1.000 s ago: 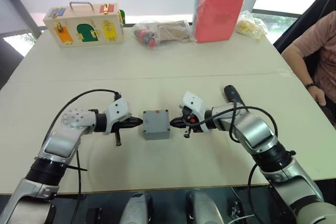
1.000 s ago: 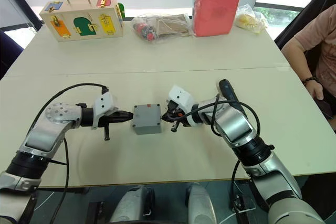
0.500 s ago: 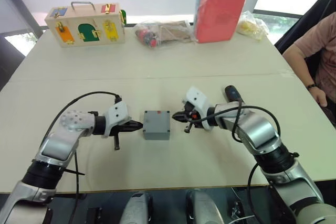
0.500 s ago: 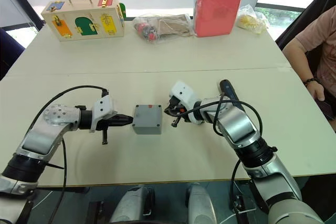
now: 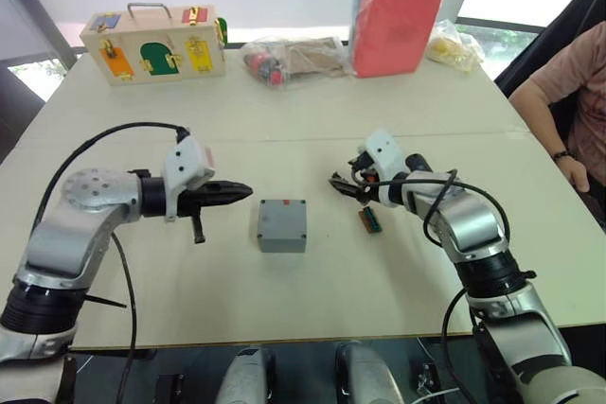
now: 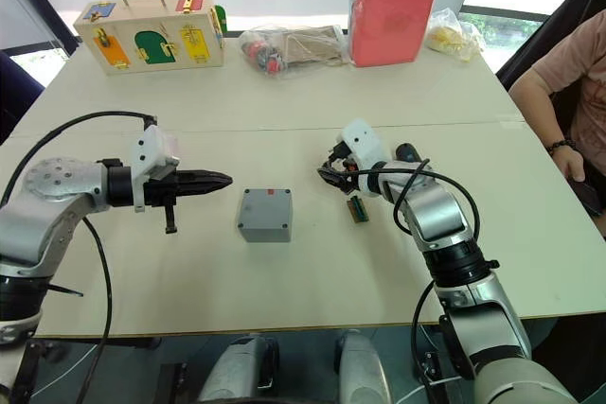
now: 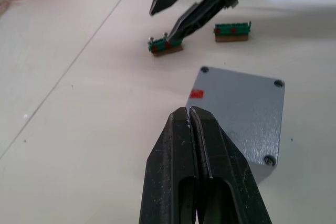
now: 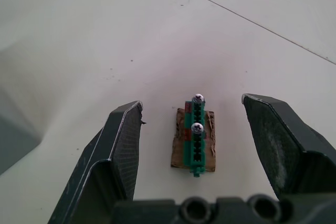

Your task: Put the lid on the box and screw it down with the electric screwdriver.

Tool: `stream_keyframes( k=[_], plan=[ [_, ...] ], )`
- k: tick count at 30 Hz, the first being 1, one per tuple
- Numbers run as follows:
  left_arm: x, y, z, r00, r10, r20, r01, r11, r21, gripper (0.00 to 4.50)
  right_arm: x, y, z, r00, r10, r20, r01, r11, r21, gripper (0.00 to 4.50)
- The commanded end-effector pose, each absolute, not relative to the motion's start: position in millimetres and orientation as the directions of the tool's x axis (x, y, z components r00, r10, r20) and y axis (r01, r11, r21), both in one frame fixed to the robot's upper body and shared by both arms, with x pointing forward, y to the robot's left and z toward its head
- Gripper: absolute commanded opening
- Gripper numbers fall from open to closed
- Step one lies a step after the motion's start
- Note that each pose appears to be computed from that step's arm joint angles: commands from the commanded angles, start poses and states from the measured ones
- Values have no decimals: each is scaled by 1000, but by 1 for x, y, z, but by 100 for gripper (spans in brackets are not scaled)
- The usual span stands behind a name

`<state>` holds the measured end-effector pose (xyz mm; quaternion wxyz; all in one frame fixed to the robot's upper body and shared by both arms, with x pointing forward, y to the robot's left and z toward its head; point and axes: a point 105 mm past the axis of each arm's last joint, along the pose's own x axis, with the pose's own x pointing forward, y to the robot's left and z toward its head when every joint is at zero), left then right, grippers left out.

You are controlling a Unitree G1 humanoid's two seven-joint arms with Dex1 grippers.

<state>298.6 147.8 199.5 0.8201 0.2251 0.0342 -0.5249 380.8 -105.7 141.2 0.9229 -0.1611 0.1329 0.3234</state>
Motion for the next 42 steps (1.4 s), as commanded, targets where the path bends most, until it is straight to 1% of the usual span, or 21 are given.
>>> stream_keyframes(
  k=[1,3,14,17,19,20,22,23,24,29,33,36,39,42],
  plan=[
    [296,143,216,454,-856,-247,860,347,375,0,385,-106,145,769,554,-318,-625,755,-196,310],
    [296,141,216,452,-858,-244,860,347,374,0,386,-107,142,766,554,-325,-624,762,-171,310],
    [296,137,215,448,-861,-241,862,345,371,0,389,-108,141,771,549,-321,-617,770,-166,310],
    [296,136,215,447,-862,-238,862,345,370,0,389,-108,142,772,551,-317,-617,770,-163,251],
    [296,136,214,447,-863,-237,863,345,369,0,389,-108,143,771,553,-315,-618,770,-161,171],
    [296,135,214,447,-863,-238,863,345,369,0,389,-107,143,771,554,-314,-618,769,-160,141],
    [296,135,214,447,-863,-237,863,345,370,0,389,-107,143,770,556,-313,-619,770,-156,59],
    [296,135,214,448,-862,-237,862,346,370,0,389,-107,143,770,557,-312,-620,769,-155,25],
    [296,135,214,448,-862,-237,862,346,370,0,389,-107,143,770,557,-312,-620,769,-156,12],
    [296,134,213,446,-863,-236,864,347,365,0,389,-107,152,771,563,-297,-618,775,-135,12],
    [296,136,209,446,-860,-246,867,348,358,0,385,-109,169,769,582,-265,-624,772,-117,12],
    [295,137,207,447,-858,-252,868,349,353,0,378,-107,185,752,613,-244,-650,751,-115,12],
    [295,138,205,447,-858,-254,869,350,350,0,361,-97,199,689,683,-243,-719,687,-109,12],
    [294,139,204,447,-857,-257,871,350,346,0,341,-81,200,599,750,-281,-795,600,-93,12]
  ],
)
